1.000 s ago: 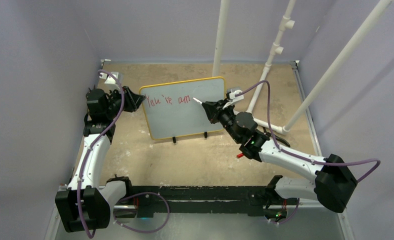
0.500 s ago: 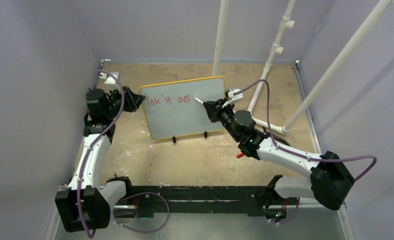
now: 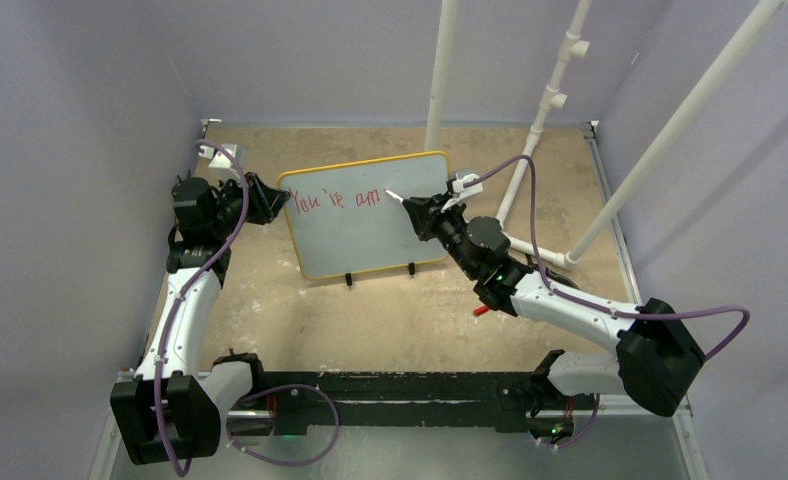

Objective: Write a sentence on the whiteboard

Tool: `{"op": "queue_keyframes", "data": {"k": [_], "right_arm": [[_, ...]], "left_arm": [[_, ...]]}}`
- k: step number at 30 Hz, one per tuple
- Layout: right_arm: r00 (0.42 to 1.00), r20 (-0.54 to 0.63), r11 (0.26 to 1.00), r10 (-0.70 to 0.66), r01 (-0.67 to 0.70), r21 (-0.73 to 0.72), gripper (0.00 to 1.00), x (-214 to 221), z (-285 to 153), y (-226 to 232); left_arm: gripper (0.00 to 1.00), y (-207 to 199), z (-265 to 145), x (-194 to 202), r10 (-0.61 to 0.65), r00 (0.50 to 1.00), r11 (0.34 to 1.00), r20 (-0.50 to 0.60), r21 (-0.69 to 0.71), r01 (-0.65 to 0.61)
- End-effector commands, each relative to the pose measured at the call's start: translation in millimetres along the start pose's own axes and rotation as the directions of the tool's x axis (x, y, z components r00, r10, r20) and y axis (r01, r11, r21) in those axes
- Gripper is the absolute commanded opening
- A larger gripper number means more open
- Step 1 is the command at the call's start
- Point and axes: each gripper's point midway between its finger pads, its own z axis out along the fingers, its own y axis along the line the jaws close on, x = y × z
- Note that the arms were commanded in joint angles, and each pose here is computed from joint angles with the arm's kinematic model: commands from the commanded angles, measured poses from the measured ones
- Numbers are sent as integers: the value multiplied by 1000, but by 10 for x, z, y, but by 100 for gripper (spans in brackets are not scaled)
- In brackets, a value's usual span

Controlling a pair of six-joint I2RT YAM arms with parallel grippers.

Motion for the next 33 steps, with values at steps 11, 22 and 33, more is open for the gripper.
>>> {"op": "queue_keyframes", "data": {"k": [11,22,33], "right_arm": [[998,-55,1000,-12,12,-7,0,191,-43,-45],[998,-59,999,-11,13,42,0,186,-74,-136],[999,38,999,-20,18,47,0,-223,-22,-73]], "left_arm": [[24,-28,-7,-68,35,999,999,26,20,-36],[24,-24,-8,-66,35,999,999,26,18,-36],[24,-22,-4,-62,34,999,999,24,19,-34]]}}
